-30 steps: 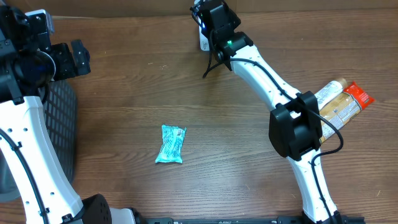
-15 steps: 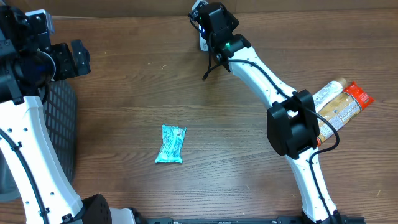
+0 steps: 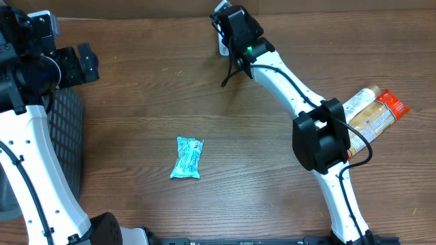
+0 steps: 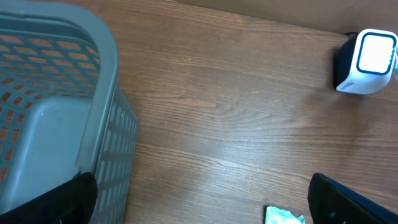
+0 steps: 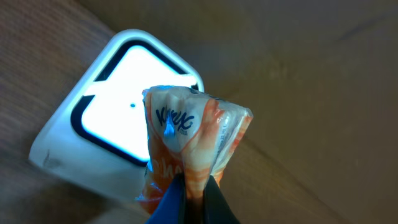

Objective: Scan the item barcode
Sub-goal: 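Hold the tissue pack in front of the scanner, then carry the tissue pack right and drop it near the tube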

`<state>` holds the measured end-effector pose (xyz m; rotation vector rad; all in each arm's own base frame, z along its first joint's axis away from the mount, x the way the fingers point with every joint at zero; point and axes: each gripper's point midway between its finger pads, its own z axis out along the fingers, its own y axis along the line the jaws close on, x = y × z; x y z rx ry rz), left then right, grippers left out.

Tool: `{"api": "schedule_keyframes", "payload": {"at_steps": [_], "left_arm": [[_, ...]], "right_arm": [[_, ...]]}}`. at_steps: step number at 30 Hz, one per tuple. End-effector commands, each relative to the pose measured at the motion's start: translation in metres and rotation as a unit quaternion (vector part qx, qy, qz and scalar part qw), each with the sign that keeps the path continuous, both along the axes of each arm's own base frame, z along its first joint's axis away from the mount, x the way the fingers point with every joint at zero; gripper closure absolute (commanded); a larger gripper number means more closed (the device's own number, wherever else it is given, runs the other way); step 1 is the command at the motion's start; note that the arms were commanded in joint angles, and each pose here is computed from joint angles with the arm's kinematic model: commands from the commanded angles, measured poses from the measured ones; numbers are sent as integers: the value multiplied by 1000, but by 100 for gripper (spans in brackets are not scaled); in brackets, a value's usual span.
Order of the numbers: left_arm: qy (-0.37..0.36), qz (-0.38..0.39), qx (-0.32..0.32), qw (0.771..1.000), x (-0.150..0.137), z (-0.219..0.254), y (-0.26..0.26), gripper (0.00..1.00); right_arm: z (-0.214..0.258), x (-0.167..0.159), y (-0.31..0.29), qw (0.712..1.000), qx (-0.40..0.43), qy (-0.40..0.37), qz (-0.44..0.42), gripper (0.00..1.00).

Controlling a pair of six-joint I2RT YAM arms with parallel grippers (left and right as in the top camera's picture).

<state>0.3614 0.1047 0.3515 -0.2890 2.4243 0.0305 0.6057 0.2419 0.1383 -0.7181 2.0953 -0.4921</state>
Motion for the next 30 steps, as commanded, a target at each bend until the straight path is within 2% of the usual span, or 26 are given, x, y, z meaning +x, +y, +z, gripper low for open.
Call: {"api": "schedule_keyframes", "payload": {"at_steps": [1, 4, 8, 13, 20, 30], "left_arm": [[-3, -6, 3, 1000, 1, 1, 1, 0], [-3, -6, 3, 1000, 1, 1, 1, 0], [-3, -6, 3, 1000, 1, 1, 1, 0], [-3, -6, 3, 1000, 1, 1, 1, 0], [-3, -6, 3, 1000, 1, 1, 1, 0], [-2, -6, 3, 1000, 1, 1, 1, 0]], "right_arm": [[91, -18, -7, 990, 117, -52, -54, 96], [115, -53, -13, 977, 197, -6, -84, 96], [126, -113, -32, 934, 307, 108, -147, 96], [93, -180, -68, 873, 331, 293, -207, 96], [19, -194, -148, 821, 305, 355, -328, 96], [-82, -212, -224, 765, 315, 368, -425, 96]]}}
